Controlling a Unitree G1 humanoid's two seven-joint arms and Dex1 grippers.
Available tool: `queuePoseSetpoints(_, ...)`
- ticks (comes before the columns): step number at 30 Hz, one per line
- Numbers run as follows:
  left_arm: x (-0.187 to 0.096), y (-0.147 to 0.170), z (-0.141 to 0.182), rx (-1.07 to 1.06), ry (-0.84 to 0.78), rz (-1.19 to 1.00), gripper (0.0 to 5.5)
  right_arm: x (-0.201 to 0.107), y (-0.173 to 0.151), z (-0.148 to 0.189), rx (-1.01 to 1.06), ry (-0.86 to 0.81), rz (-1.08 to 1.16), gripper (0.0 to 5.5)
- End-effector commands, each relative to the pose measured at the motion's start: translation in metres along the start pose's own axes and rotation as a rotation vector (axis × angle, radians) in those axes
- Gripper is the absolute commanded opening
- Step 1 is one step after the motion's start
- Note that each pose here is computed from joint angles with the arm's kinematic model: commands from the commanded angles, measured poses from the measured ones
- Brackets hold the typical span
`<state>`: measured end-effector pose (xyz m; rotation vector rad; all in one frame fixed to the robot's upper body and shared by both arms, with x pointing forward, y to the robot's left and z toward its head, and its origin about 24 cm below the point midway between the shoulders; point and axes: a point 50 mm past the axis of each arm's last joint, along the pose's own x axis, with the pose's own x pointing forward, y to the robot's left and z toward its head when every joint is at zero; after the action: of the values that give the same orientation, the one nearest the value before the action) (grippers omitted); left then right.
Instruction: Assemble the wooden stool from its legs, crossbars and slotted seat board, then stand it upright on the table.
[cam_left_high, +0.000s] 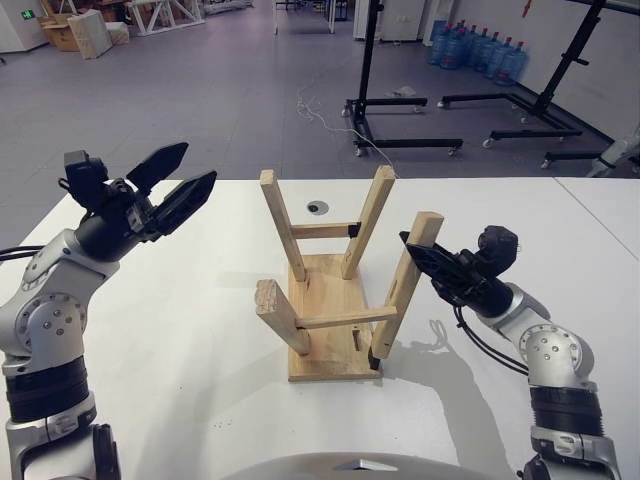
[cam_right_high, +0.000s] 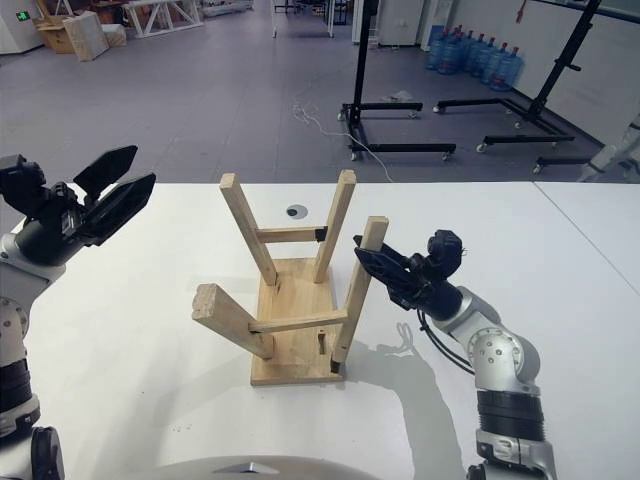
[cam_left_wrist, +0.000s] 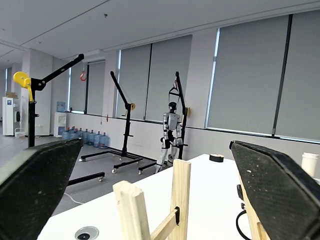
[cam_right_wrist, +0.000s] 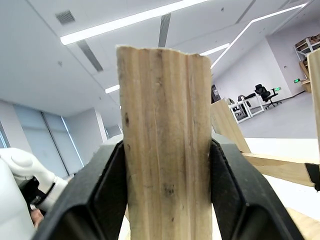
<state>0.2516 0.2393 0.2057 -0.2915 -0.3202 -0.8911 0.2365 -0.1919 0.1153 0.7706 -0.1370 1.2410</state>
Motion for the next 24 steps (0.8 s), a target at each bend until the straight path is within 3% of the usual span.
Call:
queuePoseSetpoints(1, 0.001, 0.003, 0.001, -0.004, 0.032, -0.014, 5.4, 0.003, 0.0, -0.007, -0.001, -0.016, -0.001, 2.05)
queuePoseSetpoints(24, -0.004, -0.003, -0.005, -0.016, 0.072, -0.018, 5.4, -0.007, -0.005, 0.008, -0.227, 0.313, 0.035, 2.04)
